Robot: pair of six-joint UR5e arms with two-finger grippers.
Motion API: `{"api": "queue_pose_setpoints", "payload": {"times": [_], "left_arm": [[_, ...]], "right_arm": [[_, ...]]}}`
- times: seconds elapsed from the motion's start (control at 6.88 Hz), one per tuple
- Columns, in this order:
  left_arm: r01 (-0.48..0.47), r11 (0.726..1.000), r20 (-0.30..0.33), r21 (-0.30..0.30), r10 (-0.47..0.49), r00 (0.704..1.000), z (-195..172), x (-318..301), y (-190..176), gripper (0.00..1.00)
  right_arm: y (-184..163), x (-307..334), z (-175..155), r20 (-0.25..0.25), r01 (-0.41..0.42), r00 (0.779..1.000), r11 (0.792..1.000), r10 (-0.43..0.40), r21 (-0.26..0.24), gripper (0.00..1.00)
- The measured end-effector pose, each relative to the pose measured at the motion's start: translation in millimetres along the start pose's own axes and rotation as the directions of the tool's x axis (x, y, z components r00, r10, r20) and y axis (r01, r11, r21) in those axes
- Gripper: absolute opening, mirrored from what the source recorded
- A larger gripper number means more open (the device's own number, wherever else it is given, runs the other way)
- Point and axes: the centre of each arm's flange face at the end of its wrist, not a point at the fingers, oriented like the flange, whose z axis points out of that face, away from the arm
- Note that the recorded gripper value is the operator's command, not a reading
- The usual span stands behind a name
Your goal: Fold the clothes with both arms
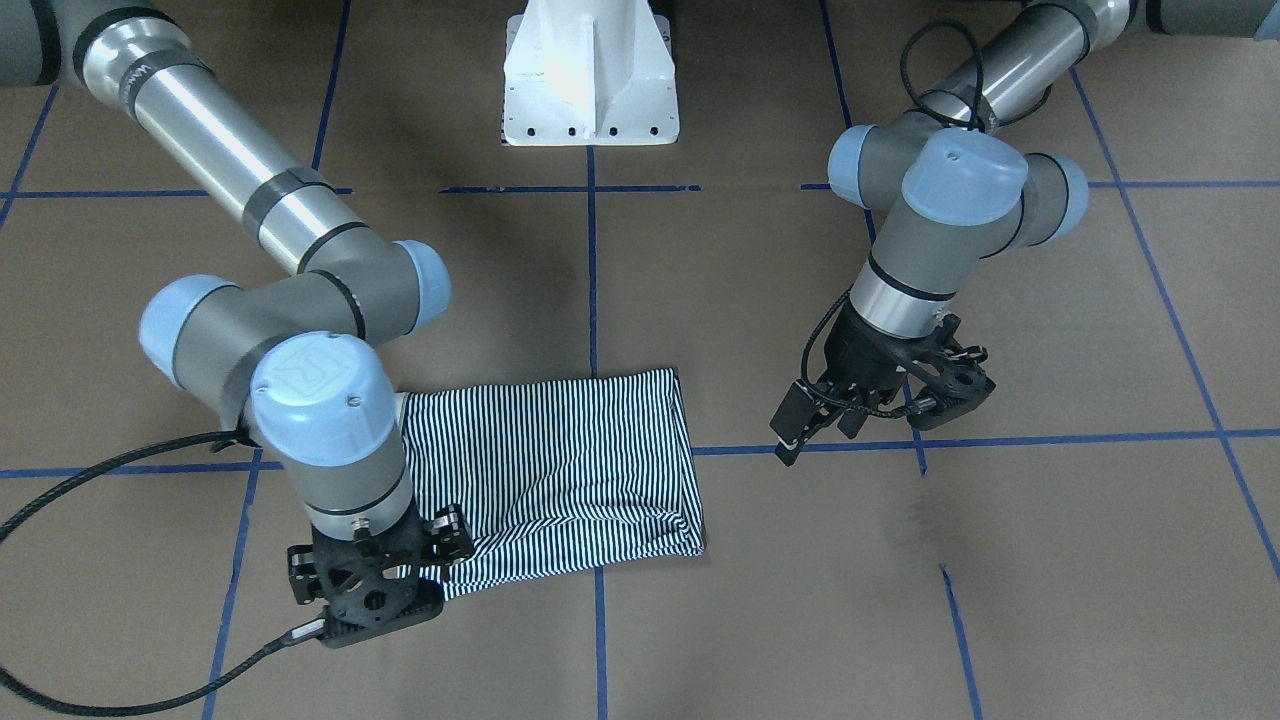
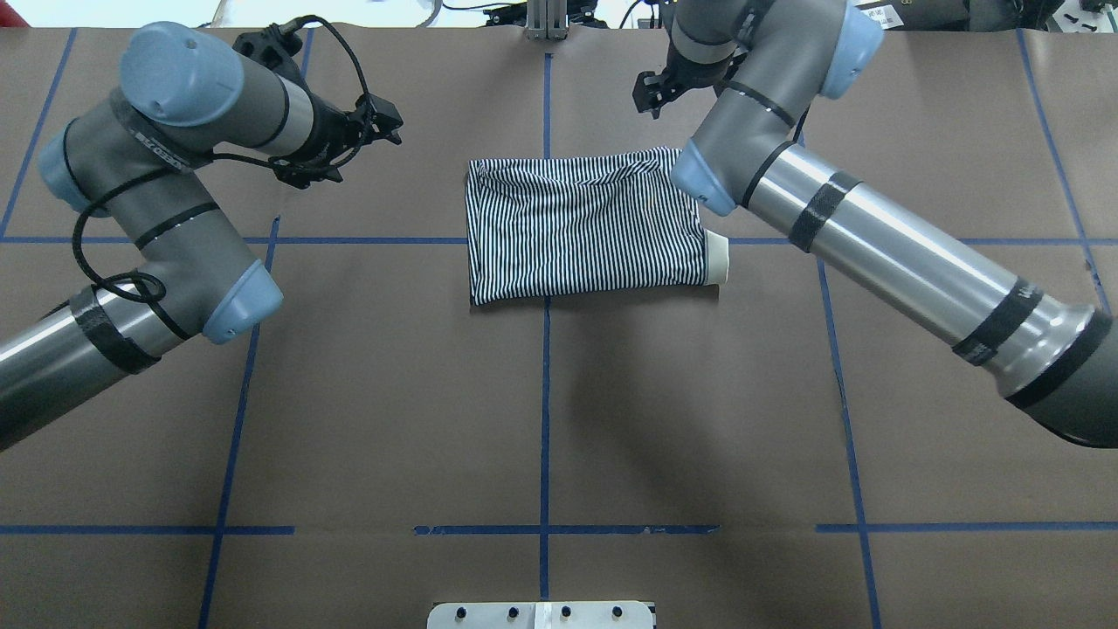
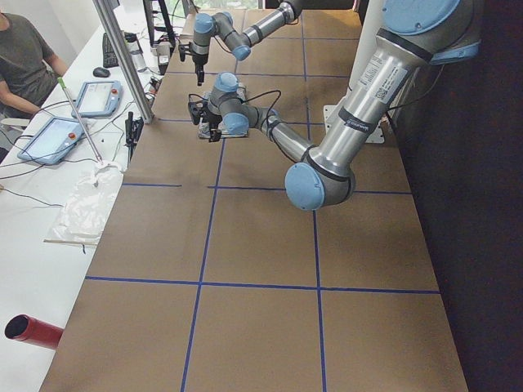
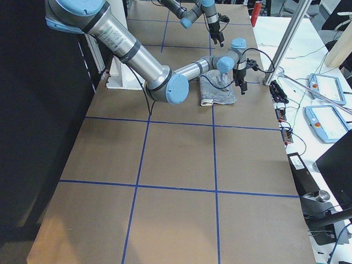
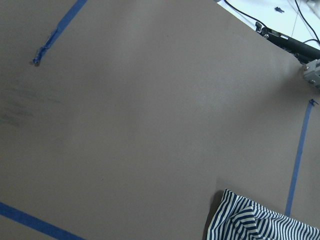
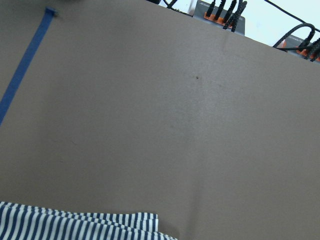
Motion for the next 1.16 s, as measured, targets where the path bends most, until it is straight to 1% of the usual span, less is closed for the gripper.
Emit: {"api": "queue_pose_setpoints", "payload": {"times": [0.15,0.29,0.44,0.58,0.73,0.87,1.02,1.16], "left_arm": [[-0.059,0.998,0.005,0.0,0.059,0.998,-16,-14,-26,1.0],[-0.152,0.988,0.025,0.005,0.151,0.988,-40,-39,-63,1.0],[-0.247,0.969,0.066,0.01,0.246,0.967,-66,-72,-104,1.0],[-0.345,0.939,0.127,0.001,0.342,0.931,-96,-115,-148,1.0],[-0.439,0.898,0.19,-0.029,0.436,0.88,-126,-164,-188,1.0],[-0.534,0.841,0.249,-0.085,0.536,0.807,-161,-219,-228,1.0],[-0.607,0.779,0.276,-0.161,0.626,0.73,-198,-269,-259,1.0],[-0.662,0.712,0.273,-0.232,0.701,0.658,-231,-319,-277,1.0]], "right_arm": [[9,48,-9,0.032,-0.019,0.999,1.0,0.019,-0.021,1.0],[27,105,-22,0.041,-0.032,0.999,0.999,0.034,-0.042,1.0],[43,160,-43,0.029,-0.045,0.998,0.996,0.047,-0.073,1.0],[60,213,-66,0.006,-0.031,0.999,0.993,0.032,-0.111,1.0],[82,270,-86,-0.009,-0.013,1.0,0.988,0.012,-0.154,1.0],[116,338,-100,0.012,-0.008,1.0,0.98,0.011,-0.199,1.0],[162,413,-108,0.062,-0.008,0.998,0.973,0.023,-0.229,1.0],[215,480,-118,0.102,-0.008,0.994,0.973,0.032,-0.23,1.0]]}}
